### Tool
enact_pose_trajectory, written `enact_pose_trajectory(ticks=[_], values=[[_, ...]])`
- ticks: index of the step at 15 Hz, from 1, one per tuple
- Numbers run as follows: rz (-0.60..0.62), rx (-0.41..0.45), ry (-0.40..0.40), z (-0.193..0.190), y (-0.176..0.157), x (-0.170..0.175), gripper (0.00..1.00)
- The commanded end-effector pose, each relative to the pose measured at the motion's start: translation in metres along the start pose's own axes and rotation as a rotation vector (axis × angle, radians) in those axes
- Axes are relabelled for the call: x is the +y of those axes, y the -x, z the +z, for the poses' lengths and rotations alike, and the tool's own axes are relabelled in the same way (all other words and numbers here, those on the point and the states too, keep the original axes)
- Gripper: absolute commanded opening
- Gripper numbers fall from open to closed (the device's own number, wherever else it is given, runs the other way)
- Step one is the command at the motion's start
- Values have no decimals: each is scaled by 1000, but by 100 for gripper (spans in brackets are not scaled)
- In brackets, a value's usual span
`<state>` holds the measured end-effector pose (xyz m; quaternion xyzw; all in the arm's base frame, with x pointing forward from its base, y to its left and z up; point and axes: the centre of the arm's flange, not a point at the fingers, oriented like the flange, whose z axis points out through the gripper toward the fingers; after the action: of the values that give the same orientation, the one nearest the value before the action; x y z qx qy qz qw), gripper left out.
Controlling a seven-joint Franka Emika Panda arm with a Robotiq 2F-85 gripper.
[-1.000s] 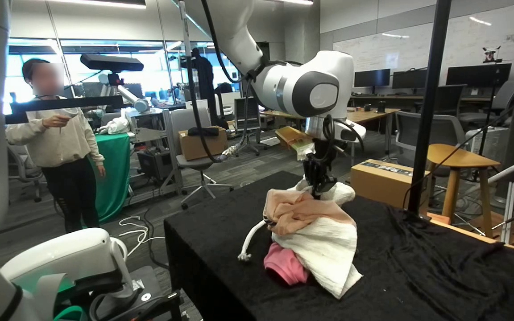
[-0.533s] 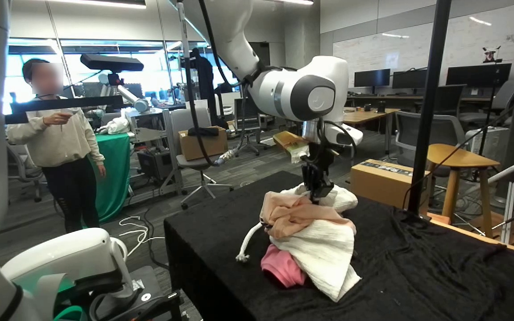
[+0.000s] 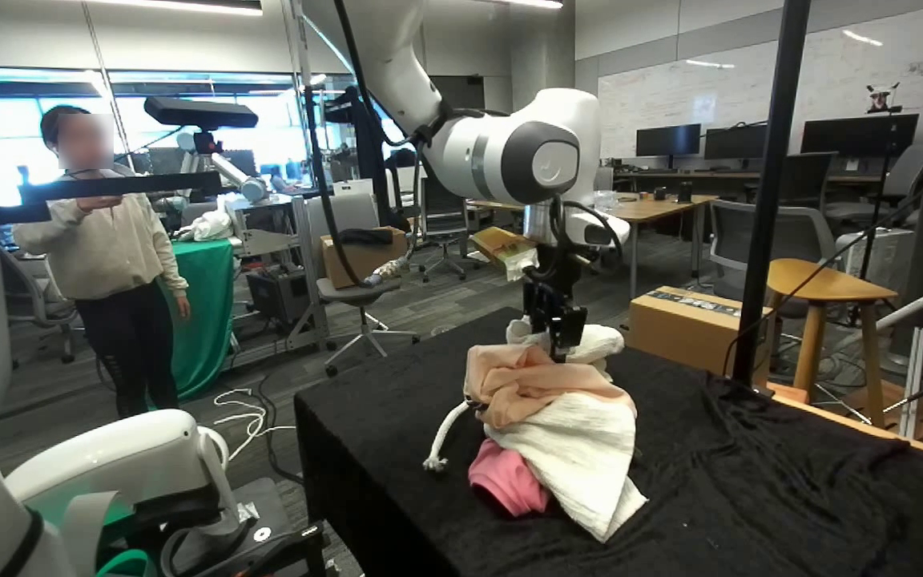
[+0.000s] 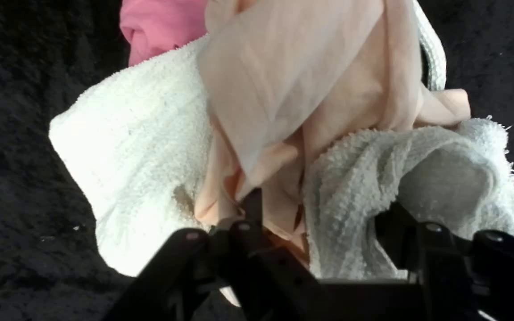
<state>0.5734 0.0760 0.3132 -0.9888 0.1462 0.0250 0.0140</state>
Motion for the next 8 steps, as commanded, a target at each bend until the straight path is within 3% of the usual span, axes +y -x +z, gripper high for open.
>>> enact_pose_trajectory(ticks=[1,2,8], values=[[-46,50,16,-21,29,-6,95],[-54,56,18,-24,33,-7,100],[-111,72,28,-37,50,-15,100]])
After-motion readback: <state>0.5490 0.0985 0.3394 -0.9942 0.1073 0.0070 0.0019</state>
